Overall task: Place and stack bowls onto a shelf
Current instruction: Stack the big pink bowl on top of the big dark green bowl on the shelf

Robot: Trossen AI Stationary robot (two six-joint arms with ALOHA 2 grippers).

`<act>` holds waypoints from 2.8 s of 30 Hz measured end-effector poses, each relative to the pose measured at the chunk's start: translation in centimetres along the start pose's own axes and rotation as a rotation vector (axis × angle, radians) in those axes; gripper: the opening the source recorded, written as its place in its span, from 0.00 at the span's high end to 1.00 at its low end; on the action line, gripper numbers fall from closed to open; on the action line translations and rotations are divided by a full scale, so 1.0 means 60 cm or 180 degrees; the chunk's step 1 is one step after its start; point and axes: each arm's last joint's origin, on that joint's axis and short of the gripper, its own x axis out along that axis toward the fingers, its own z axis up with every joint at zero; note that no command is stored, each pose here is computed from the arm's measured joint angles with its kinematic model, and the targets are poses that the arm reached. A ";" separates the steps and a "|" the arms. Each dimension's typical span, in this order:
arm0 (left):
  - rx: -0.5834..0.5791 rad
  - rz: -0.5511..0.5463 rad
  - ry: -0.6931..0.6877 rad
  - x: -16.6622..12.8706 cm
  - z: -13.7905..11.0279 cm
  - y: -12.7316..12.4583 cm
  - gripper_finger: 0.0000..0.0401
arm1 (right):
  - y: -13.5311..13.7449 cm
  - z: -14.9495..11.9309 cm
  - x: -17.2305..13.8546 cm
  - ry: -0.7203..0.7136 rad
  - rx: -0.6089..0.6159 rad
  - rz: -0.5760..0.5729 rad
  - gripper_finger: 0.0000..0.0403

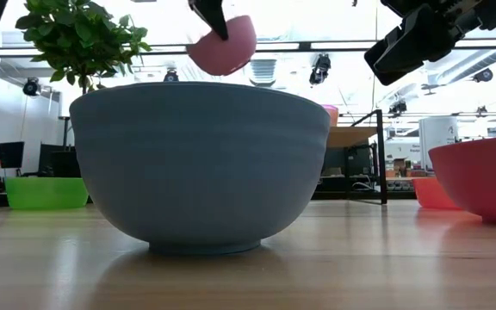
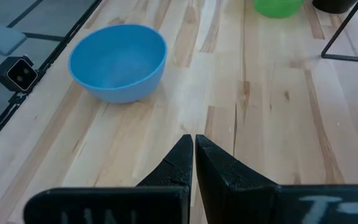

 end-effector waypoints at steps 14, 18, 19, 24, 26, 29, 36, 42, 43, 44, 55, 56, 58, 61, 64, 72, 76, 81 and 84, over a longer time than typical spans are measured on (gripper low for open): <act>-0.0034 0.0171 0.0212 0.067 -0.012 0.095 1.00 | 0.000 0.000 0.000 0.0006 -0.0015 -0.0001 0.98; 0.0128 0.0136 0.0310 0.087 -0.010 0.092 1.00 | 0.000 0.000 0.000 0.0006 -0.0013 -0.0001 0.98; 0.0147 0.0133 0.0316 0.090 -0.010 0.091 1.00 | 0.000 0.000 0.000 0.0007 -0.0013 -0.0001 0.98; 0.0165 0.0115 0.0376 0.102 -0.009 0.090 1.00 | 0.000 -0.001 0.000 0.0009 -0.0023 -0.0001 0.98; 0.0167 0.0112 0.0382 0.104 -0.008 0.089 1.00 | 0.000 -0.001 0.000 0.0010 -0.0042 0.0000 0.98; 0.0171 0.0109 0.0386 0.105 -0.008 0.088 1.00 | 0.000 -0.001 0.000 0.0011 -0.0046 0.0000 0.98; 0.0155 0.0108 0.0396 0.107 -0.008 0.088 1.00 | 0.000 -0.001 0.000 0.0014 -0.0045 -0.0001 0.98; 0.0133 0.0013 0.0374 0.107 -0.008 0.086 1.00 | 0.000 -0.001 0.000 0.0015 -0.0045 0.0000 0.98; 0.0112 -0.0012 0.0376 0.107 -0.008 0.086 1.00 | 0.000 -0.001 0.000 0.0015 -0.0044 -0.0001 0.98; 0.0094 -0.0057 0.0371 0.107 -0.009 0.085 1.00 | 0.000 -0.001 0.000 0.0016 -0.0044 0.0000 0.98; 0.0075 -0.0178 0.0370 0.107 -0.010 0.083 1.00 | 0.000 -0.001 0.000 0.0019 -0.0043 0.0000 0.98; 0.0073 -0.0178 0.0369 0.107 -0.010 0.083 1.00 | 0.000 -0.001 0.000 0.0020 -0.0043 0.0000 0.98; 0.0073 -0.0178 0.0370 0.107 -0.010 0.083 1.00 | 0.000 -0.001 0.000 0.0024 -0.0042 0.0000 0.98; 0.0073 -0.0177 0.0370 0.107 -0.010 0.083 1.00 | 0.000 -0.001 0.000 0.0027 -0.0042 0.0000 0.98; 0.0075 -0.0177 0.0369 0.107 -0.010 0.083 0.99 | 0.000 -0.001 0.000 0.0026 -0.0042 0.0000 0.98; 0.0077 -0.0177 0.0369 0.107 -0.010 0.083 0.82 | 0.000 -0.002 0.000 0.0030 -0.0040 0.0000 0.98; 0.0089 -0.0176 0.0368 0.107 -0.010 0.083 0.75 | 0.000 -0.002 0.000 0.0030 -0.0040 0.0001 0.98; 0.0107 -0.0175 0.0366 0.104 -0.010 0.084 0.70 | 0.000 -0.002 0.000 0.0030 -0.0040 0.0000 0.98; 0.0144 -0.0155 0.0305 0.095 -0.006 0.087 0.67 | 0.000 -0.002 0.000 0.0030 -0.0040 0.0000 0.98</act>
